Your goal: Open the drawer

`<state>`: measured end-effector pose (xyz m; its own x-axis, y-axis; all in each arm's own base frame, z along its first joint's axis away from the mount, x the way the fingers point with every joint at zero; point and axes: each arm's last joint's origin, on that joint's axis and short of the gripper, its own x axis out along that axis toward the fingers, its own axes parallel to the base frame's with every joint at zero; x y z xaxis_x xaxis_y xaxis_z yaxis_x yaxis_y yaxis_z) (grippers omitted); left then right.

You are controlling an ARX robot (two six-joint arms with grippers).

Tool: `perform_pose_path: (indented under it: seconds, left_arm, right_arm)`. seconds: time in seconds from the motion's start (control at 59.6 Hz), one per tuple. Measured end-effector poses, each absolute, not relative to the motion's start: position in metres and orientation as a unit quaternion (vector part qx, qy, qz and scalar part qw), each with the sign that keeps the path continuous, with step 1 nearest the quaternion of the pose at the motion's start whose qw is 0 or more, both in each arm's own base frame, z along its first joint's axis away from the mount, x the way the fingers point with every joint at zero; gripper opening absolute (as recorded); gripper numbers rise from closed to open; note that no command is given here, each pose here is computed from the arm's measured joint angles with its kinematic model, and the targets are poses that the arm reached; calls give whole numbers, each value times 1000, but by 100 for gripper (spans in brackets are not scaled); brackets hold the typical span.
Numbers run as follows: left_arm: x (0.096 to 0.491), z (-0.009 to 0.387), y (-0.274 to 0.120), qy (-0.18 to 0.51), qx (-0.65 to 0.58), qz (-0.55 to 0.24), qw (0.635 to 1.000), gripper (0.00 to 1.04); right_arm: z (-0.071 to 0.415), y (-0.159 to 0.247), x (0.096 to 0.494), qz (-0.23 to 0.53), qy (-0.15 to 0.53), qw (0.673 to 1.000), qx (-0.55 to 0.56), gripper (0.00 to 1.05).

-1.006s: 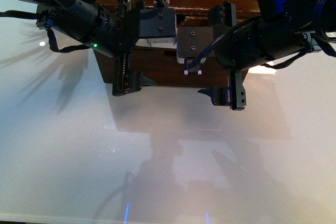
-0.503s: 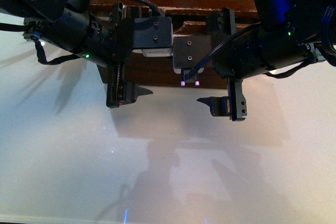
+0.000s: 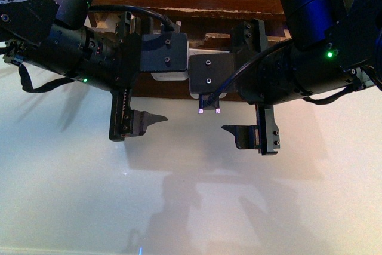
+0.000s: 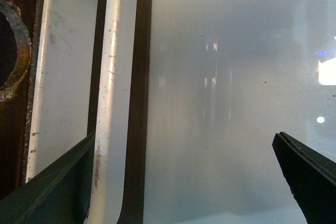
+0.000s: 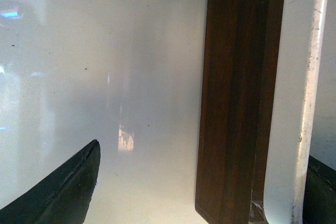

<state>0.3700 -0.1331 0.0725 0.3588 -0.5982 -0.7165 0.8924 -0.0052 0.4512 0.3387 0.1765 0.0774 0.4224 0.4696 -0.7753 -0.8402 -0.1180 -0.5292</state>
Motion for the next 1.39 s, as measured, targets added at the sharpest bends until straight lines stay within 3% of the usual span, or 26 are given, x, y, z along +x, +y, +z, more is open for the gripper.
perform_pose_path:
  seconds: [0.57, 1.392]
  left_arm:
    - [338, 74, -123, 166, 459, -545, 681, 96]
    - [330, 74, -121, 167, 463, -550, 674, 96]
  right_arm:
    - [75, 189, 309, 506, 182, 647, -541, 96]
    - [74, 195, 297, 509, 186, 645, -540, 96]
